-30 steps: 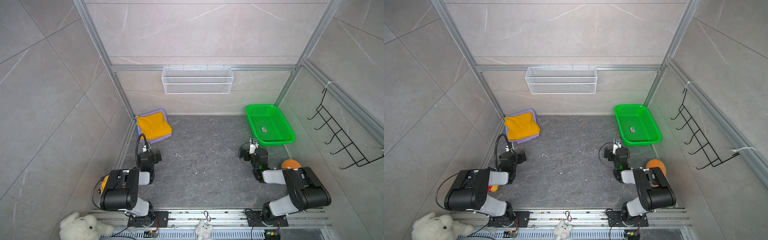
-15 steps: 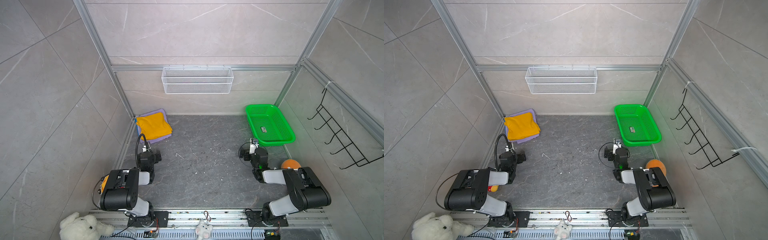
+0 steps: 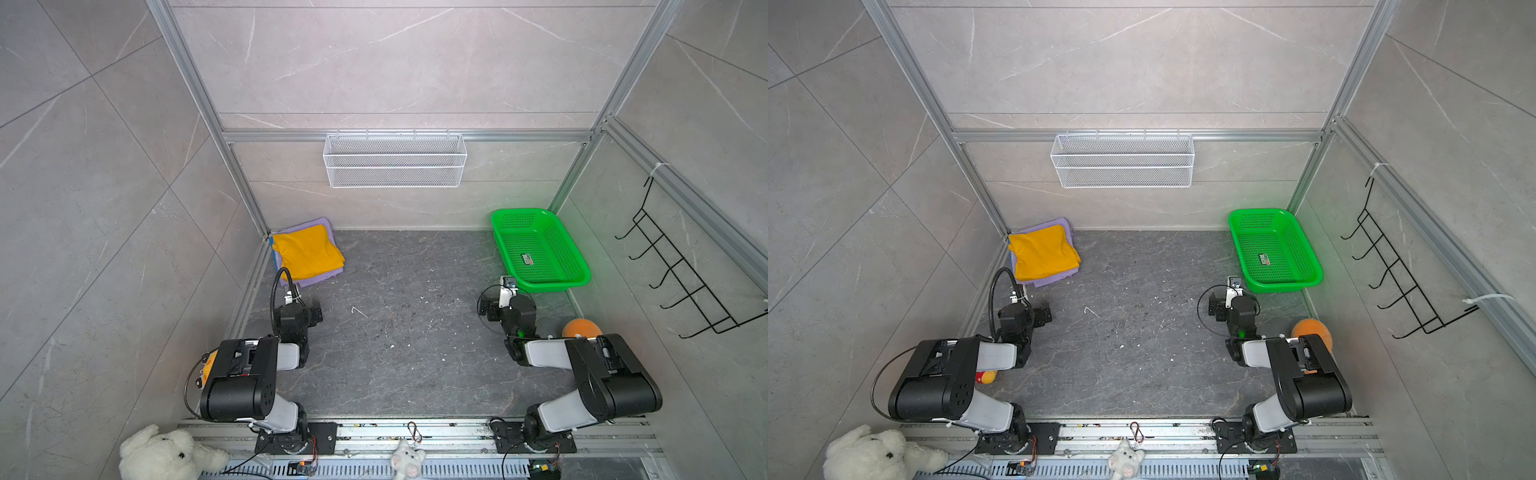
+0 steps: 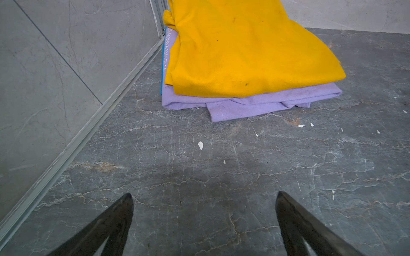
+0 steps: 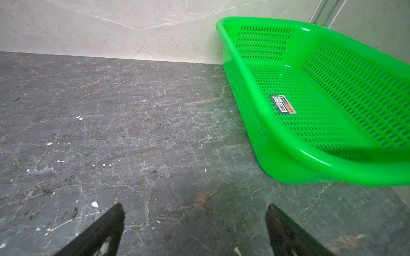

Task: Fold and stack t-shirts
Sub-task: Reset both arms

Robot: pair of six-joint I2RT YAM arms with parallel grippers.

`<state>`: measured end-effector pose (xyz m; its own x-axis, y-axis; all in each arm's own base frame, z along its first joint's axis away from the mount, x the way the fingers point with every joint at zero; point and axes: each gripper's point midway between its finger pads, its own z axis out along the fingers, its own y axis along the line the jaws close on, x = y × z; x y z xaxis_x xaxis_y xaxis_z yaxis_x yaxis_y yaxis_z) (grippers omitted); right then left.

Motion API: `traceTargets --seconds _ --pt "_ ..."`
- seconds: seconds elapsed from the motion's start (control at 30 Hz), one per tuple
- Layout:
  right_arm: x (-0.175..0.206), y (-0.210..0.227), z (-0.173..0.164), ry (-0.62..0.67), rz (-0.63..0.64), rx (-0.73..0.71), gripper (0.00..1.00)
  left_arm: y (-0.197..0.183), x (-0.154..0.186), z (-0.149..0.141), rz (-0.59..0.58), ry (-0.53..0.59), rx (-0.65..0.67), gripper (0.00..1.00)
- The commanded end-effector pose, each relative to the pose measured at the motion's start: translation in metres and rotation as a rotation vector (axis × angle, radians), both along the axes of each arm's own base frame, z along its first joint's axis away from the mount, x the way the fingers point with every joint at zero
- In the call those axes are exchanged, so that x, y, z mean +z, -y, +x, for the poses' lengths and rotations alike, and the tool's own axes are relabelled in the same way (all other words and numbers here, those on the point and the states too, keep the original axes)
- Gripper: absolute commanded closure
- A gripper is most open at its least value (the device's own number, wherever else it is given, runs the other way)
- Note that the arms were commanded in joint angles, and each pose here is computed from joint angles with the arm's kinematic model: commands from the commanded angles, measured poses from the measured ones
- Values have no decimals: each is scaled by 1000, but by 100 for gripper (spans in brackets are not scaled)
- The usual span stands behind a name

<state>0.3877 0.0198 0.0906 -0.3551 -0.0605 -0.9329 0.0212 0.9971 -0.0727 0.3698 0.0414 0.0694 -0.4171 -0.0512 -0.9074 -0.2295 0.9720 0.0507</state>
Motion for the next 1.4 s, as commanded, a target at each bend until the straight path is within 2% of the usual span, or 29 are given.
traceTargets --seconds 0.0,0.17,0.3,0.33,0.37,0.4,0.47,0.57,0.63,1.37 --pt "2 -2 0 14 22 2 1 -1 19 10 9 67 -6 0" --pt "2 -2 0 15 22 2 1 -13 20 5 -20 85 52 0" --pt "2 -2 0 15 22 2 1 -12 20 6 -11 77 46 0" --pt "2 -2 0 16 22 2 1 -4 19 9 -12 71 -4 0" --pt "3 -4 0 16 22 15 1 13 18 15 -14 56 -117 0" --pt "2 -22 -1 11 20 130 1 20 17 14 -19 51 -158 0" --pt "4 -34 -7 34 16 212 1 21 18 14 -19 57 -163 0" --pt "3 -31 -5 26 31 193 1 16 17 15 -28 47 -135 0" --pt "0 -15 1 1 39 95 1 13 17 15 -28 50 -118 0" --pt "0 -13 2 -3 43 92 1 12 17 15 -27 49 -115 0"
